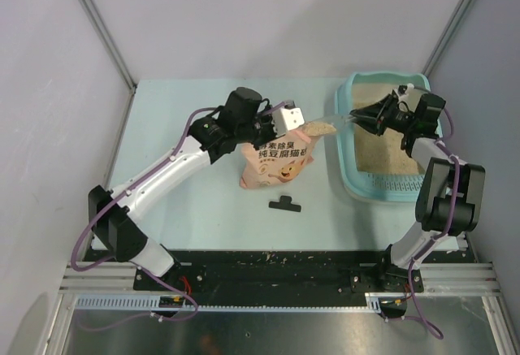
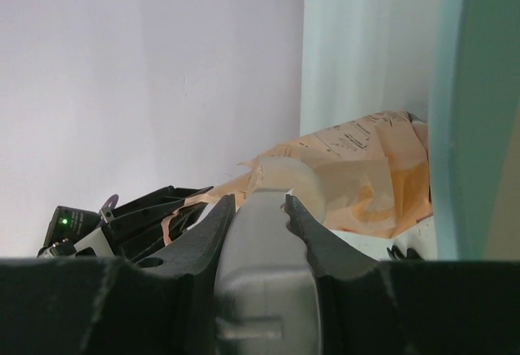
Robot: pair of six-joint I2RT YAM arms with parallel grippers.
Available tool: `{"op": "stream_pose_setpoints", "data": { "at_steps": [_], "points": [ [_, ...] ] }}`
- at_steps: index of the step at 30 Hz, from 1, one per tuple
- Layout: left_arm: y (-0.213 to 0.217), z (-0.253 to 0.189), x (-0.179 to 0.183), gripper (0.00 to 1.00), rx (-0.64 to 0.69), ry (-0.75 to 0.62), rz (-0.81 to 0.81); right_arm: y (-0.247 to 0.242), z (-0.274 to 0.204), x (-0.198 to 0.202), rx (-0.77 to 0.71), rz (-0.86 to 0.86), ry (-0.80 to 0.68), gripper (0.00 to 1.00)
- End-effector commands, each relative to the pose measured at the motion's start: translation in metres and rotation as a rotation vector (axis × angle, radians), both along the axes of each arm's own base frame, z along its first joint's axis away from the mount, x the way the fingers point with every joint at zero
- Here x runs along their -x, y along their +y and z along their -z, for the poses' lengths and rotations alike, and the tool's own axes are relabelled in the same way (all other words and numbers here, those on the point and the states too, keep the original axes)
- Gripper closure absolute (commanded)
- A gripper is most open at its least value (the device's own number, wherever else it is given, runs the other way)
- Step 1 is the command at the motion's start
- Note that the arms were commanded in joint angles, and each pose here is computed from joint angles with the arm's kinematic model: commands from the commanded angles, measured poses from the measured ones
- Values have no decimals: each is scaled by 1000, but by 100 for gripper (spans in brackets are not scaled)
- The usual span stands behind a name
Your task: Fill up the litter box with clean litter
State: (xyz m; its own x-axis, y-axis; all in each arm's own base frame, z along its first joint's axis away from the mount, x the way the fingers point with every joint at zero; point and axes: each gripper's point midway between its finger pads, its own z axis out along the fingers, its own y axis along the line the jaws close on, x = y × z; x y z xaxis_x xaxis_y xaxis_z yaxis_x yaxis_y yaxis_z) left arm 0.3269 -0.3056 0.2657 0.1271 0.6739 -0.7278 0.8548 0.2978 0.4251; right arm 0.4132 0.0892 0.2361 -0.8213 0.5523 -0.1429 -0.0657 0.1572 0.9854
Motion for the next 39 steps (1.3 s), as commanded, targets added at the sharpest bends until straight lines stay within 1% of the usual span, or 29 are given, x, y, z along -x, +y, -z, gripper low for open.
{"op": "stream_pose_setpoints", "data": {
  "at_steps": [1, 7, 13, 17, 20, 21, 23, 24, 25, 26, 27, 28, 29, 30, 31, 32, 33, 35, 36, 37, 38, 39],
  "points": [
    [-23, -63, -16, 100, 135, -175, 45, -16, -20, 4, -8, 15, -60, 100],
    [-31, -59, -19, 100, 128, -172, 74, -40, -25, 6, -14, 70, -58, 100],
    [-44, -56, -26, 100, 131, -163, 103, -75, -37, 16, -20, 159, -78, 100],
    [-56, -56, -32, 100, 137, -164, 133, -107, -41, 25, -18, 245, -94, 100],
    [-64, -56, -36, 100, 141, -165, 153, -139, -43, 33, 0, 345, -100, 100],
    [-67, -56, -38, 100, 143, -166, 159, -156, -42, 38, 11, 405, -104, 100],
    [-69, -55, -37, 100, 143, -165, 175, -173, -36, 42, 57, 480, -101, 100],
    [-71, -55, -37, 100, 143, -163, 181, -188, -32, 42, 89, 558, -92, 100],
    [-72, -54, -37, 100, 144, -162, 189, -199, -32, 51, 119, 616, -75, 100],
    [-73, -54, -36, 100, 145, -161, 193, -207, -29, 54, 192, 652, -104, 100],
    [-73, -56, -36, 100, 149, -164, 195, -219, -26, 55, 250, 724, -99, 100],
    [-73, -55, -36, 100, 150, -161, 197, -219, -30, 61, 291, 753, -97, 100],
    [-73, -55, -36, 100, 152, -159, 199, -222, -28, 63, 363, 775, -115, 100],
    [-71, -55, -37, 100, 152, -158, 197, -233, -24, 63, 425, 844, -99, 100],
    [-69, -56, -36, 100, 155, -157, 194, -225, -27, 68, 471, 858, -89, 100],
    [-69, -56, -36, 100, 155, -155, 193, -229, -23, 69, 581, 876, -106, 100],
    [-66, -54, -37, 100, 152, -151, 189, -240, -19, 70, 670, 950, -78, 100],
    [-63, -56, -37, 100, 158, -151, 182, -224, -23, 62, 793, 919, -119, 100],
    [-60, -53, -37, 100, 155, -144, 176, -235, -21, 59, 923, 953, -123, 100],
    [-59, -52, -36, 100, 156, -141, 176, -233, -27, 53, 975, 952, -155, 100],
    [-57, -55, -33, 100, 158, -142, 175, -223, -32, 38, 1021, 936, -190, 100],
    [-54, -52, -34, 100, 155, -136, 170, -223, -40, 30, 1095, 925, -241, 100]
  ]
}}
